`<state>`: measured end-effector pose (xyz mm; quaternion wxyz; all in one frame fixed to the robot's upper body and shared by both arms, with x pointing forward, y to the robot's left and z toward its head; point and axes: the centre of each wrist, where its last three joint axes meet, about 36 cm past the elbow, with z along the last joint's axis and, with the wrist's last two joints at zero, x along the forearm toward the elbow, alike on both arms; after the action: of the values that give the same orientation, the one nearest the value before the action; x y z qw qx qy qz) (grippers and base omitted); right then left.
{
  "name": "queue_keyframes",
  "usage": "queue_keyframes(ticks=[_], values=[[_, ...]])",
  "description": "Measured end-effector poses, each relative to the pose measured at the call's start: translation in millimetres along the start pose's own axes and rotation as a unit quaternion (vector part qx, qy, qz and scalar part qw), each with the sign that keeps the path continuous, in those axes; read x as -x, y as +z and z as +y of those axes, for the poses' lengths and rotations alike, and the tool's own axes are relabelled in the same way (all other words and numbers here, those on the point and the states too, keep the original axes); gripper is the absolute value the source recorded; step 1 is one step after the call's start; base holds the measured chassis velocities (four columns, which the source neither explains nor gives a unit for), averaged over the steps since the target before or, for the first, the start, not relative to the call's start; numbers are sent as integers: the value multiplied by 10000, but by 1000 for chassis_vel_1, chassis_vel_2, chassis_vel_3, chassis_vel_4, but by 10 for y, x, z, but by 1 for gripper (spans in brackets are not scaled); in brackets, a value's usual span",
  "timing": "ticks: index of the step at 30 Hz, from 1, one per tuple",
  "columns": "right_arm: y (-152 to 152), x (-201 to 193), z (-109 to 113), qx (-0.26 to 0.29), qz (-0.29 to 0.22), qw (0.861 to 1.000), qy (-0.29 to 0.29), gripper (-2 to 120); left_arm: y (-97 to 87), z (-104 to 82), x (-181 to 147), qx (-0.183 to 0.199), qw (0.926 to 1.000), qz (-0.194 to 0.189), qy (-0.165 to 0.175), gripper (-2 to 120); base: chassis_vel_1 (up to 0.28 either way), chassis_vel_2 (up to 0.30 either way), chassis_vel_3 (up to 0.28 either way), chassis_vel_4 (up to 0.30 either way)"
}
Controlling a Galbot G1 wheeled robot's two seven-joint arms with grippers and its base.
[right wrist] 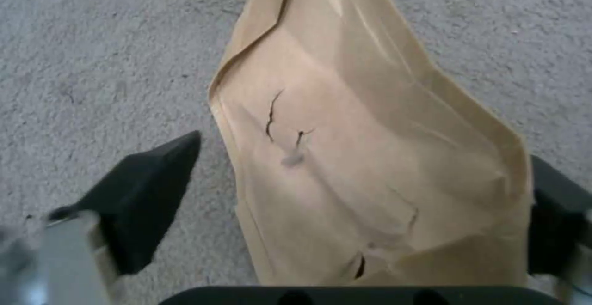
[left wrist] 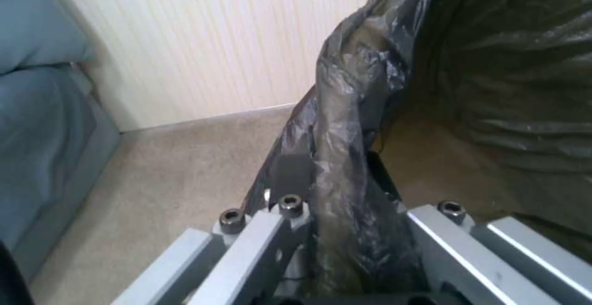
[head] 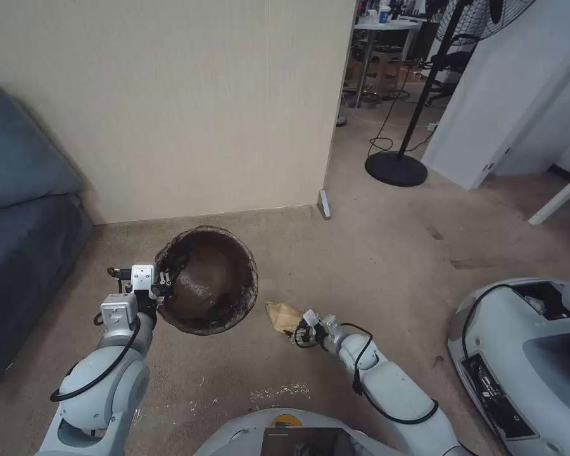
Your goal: Pick up the trash bin, then pick up the garbage from the floor and place it into the trash bin.
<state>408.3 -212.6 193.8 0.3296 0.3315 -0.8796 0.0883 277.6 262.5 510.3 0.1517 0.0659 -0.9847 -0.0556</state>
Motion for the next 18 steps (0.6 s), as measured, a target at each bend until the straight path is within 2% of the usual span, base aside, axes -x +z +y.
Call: queue_keyframes(ticks=[2, 3, 7, 8, 11, 13, 17, 18], values=[[14, 4, 18, 6, 0, 10000, 3, 83, 2, -1, -7, 1, 10000, 8, 1, 4, 0, 0, 0, 0], [14, 4, 18, 6, 0, 10000, 3, 83, 2, -1, -7, 1, 10000, 8, 1, 4, 0, 0, 0, 0], [38, -1, 38, 16, -4, 10000, 26, 65, -8, 4, -22, 10, 10000, -3, -4, 4, 0, 0, 0, 0], [38, -1, 38, 16, -4, 10000, 26, 65, -8, 4, -22, 10, 10000, -3, -4, 4, 0, 0, 0, 0], [28, -19, 37, 7, -53, 10000, 75, 50, -10, 4, -30, 13, 10000, -2, -1, 4, 0, 0, 0, 0], [22, -29, 33, 1, -66, 9999, 89, 47, -10, 3, -31, 13, 10000, -3, 0, 4, 0, 0, 0, 0], [16, -76, 11, -36, -124, 9998, 160, 28, -11, -7, -31, 9, 10000, -2, 20, 4, 0, 0, 0, 0], [16, -76, 11, -36, -124, 9998, 160, 28, -11, -7, -31, 9, 10000, -2, 20, 4, 0, 0, 0, 0]])
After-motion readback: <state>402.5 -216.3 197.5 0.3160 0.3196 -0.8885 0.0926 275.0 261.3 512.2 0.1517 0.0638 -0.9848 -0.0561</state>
